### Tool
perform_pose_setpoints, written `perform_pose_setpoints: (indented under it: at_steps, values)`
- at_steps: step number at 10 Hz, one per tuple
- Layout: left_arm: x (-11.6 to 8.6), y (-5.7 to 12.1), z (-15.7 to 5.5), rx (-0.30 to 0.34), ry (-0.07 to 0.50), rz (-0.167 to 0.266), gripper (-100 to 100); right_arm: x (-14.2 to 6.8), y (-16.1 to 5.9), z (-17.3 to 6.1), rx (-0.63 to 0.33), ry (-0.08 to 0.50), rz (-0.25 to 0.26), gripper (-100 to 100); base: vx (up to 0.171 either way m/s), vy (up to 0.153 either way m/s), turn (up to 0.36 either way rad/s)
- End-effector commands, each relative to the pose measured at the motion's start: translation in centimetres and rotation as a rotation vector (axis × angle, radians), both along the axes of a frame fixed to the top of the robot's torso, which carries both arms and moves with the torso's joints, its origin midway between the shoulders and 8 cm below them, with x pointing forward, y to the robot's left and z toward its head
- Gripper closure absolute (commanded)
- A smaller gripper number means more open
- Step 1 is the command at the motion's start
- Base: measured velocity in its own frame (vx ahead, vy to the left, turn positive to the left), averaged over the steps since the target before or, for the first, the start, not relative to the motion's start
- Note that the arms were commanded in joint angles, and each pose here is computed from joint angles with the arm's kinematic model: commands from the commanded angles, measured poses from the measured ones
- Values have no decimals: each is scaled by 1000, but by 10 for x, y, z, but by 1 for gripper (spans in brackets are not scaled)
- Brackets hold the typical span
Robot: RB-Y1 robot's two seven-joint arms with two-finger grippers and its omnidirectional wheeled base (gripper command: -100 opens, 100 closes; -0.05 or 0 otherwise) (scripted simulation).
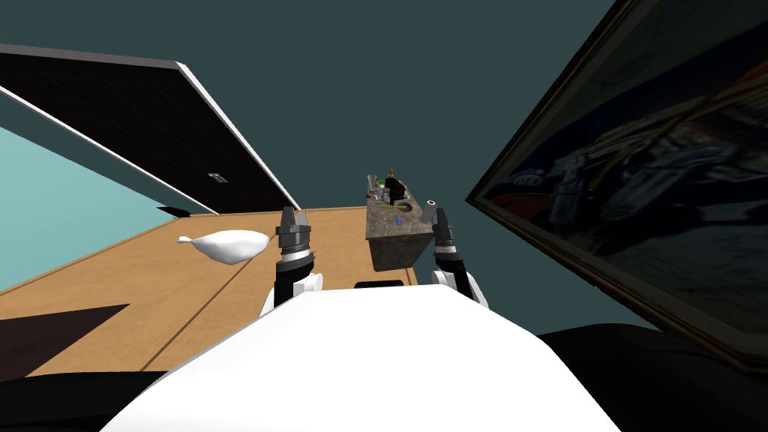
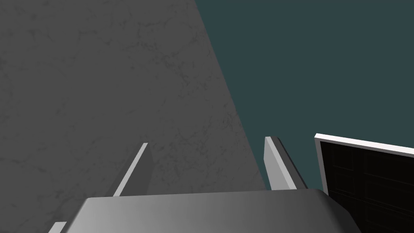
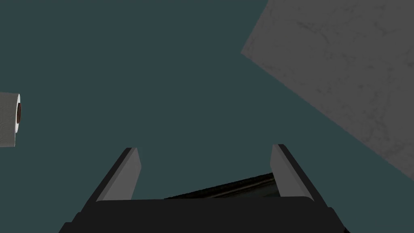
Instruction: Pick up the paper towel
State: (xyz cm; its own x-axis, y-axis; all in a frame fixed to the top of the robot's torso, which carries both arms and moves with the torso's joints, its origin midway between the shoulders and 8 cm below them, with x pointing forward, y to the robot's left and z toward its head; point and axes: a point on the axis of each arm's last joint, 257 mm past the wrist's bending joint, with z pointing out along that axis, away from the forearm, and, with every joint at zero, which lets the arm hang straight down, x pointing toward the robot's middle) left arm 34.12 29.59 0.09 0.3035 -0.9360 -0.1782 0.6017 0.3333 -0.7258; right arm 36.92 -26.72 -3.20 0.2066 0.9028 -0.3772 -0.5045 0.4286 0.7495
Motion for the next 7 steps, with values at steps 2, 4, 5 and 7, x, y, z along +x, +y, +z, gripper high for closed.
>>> perform_pose_setpoints:
  at_steps: [2,4,5,7]
  values:
    - [0,0,0,0,0,0,0,10,-3,-28,-97,73,-39,-100,-43,61,142]
    - [0,0,0,0,0,0,0,13,-5,-39,-132,100,-53,-100,-21,29,83]
    - [0,0,0,0,0,0,0,13,-5,-39,-132,100,-53,-100,7,-10,-29]
    - [0,0,0,0,0,0,0,13,-5,-39,-132,100,-53,-100,0,-1,-2]
